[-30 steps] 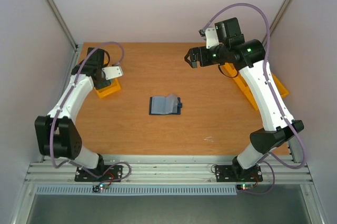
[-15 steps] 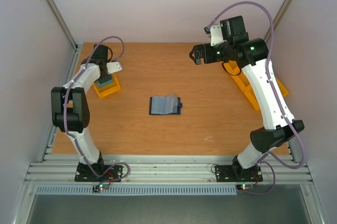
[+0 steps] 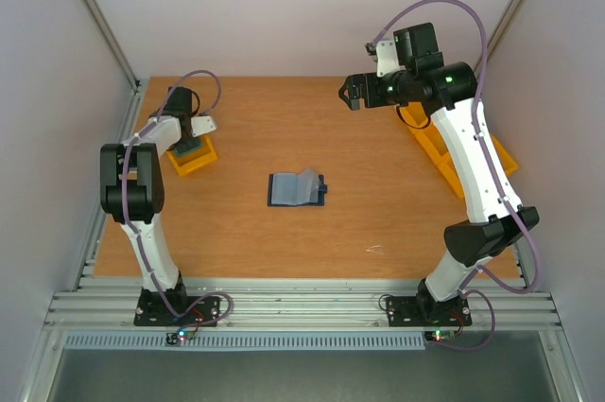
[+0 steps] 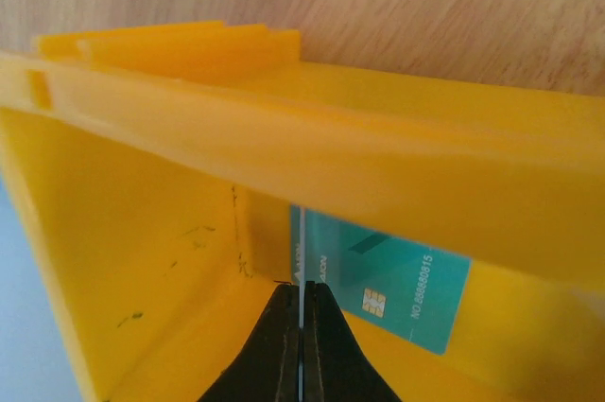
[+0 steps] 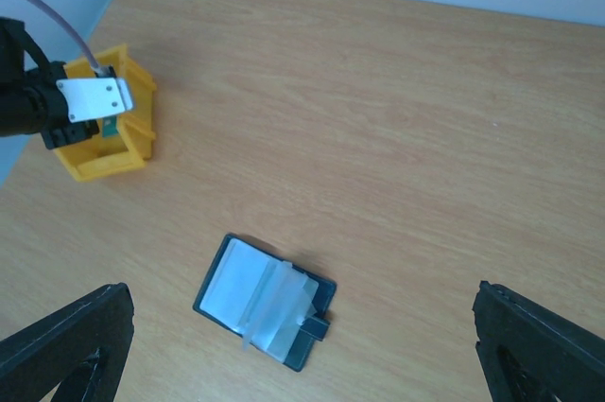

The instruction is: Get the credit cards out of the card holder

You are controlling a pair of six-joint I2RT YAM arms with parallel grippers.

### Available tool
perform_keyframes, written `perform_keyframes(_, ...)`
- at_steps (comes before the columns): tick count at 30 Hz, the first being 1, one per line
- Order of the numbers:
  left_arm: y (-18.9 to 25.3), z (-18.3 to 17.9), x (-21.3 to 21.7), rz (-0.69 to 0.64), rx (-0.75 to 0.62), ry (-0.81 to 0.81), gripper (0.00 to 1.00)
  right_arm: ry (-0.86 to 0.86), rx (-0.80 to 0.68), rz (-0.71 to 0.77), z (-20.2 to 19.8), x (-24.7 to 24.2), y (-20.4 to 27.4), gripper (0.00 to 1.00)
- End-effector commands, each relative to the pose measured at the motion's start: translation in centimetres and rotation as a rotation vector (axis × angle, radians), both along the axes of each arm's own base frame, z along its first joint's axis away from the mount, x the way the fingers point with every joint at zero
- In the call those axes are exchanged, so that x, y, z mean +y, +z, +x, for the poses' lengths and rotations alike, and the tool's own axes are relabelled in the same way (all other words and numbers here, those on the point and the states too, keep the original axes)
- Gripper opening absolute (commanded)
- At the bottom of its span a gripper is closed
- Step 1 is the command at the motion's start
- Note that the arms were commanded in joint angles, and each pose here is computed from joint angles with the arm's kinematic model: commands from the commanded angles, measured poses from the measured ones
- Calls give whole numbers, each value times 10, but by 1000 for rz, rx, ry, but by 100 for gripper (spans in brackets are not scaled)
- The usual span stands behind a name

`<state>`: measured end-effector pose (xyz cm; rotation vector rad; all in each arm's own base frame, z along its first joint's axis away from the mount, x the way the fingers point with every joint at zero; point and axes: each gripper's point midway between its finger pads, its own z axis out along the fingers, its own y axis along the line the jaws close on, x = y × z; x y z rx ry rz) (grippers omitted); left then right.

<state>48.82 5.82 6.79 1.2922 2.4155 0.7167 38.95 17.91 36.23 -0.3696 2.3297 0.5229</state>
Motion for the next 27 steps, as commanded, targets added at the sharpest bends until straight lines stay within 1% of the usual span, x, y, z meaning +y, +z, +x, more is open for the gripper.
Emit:
perform_keyframes(1, -3, 10, -1, -4, -19, -52, 0, 15, -36, 17, 3, 0, 13, 99)
perform_keyframes(5, -9, 13, -1, 21, -27, -86, 0, 21, -36, 23, 3, 1, 14, 98)
perform_keyframes(10, -13, 15, 1, 33, -32, -84, 0, 30, -39, 35, 3, 3, 17, 98)
perform_keyframes(15, -22, 12, 3, 40, -11, -81, 5, 31, -44, 36, 3, 2, 20, 98)
perform_keyframes(19, -26, 7, -1, 22, 12, -87, 14, 35, -46, 35, 1, 2, 21, 99)
perform_keyframes(27, -11, -7, -23, -147, 69, -70, 41, 37, -43, 36, 1, 2, 21, 98)
